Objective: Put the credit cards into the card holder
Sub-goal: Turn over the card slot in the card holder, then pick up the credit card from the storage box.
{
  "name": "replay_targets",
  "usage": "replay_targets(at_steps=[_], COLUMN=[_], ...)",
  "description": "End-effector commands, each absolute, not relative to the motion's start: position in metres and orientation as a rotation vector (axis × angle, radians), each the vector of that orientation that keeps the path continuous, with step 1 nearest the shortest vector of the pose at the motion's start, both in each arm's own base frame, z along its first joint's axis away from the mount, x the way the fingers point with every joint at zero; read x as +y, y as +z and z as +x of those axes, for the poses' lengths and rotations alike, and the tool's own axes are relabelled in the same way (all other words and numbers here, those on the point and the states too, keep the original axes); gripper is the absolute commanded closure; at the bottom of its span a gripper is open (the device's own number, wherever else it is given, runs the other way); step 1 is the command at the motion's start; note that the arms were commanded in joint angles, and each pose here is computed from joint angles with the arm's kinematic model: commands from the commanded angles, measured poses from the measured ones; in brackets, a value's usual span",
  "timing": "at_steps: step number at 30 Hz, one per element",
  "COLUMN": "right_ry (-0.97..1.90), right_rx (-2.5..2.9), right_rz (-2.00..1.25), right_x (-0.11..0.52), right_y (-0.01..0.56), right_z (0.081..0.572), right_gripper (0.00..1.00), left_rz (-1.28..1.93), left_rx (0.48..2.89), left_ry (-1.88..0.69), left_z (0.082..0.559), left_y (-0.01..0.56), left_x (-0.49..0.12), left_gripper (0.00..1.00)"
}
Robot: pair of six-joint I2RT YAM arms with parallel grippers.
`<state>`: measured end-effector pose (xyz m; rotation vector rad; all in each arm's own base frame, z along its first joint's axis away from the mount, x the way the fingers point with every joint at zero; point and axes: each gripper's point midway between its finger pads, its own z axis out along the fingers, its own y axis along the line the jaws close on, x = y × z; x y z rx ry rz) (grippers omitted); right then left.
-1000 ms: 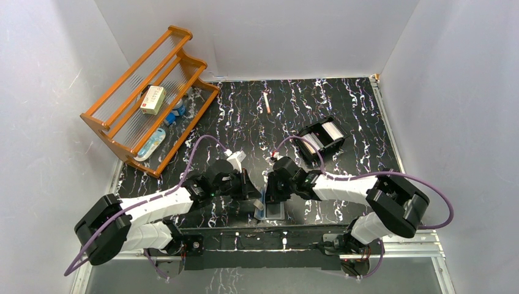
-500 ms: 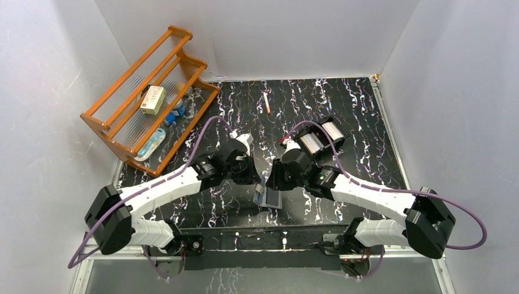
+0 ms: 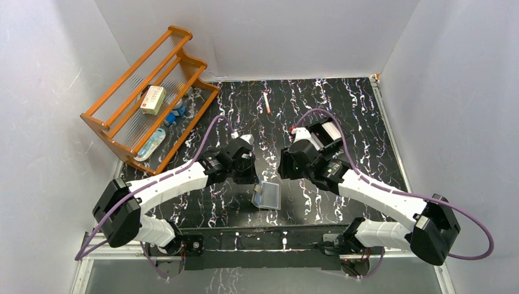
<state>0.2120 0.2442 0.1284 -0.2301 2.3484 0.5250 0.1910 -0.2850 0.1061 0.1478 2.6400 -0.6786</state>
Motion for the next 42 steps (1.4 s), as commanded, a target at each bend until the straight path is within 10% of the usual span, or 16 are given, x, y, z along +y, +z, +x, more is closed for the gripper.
replay_targets(at_steps=[1,10,29,42], right_ry=[0.428,0.152,-0.409,-0.687], right_rx=[2.25,2.231,2.33,2.406], right_rz=[-0.259,-0.259,-0.271,-0.377], right_x=[0.229,0.167,0.082,0.056], right_y=[0.16,0.171,0.136,0.095], right_z=[0.241,0.312,0.423,0.425], right_gripper=[0.47,0.43,0.37,0.37], left_rz=[0.121,-0.13,0.053,0.274], left_rx=[2.543,2.462,2.462,2.276], left_ry=[-0.894,-1.236,-0.66,-0.747], left_z=[0.19,0.191,0.202,0.187], left_y=[0.125,0.108,0.128,0.174], left_x=[-0.302,-0.287,-0.209,-0.203], left_gripper=[1.0,0.91,0.5,0.51])
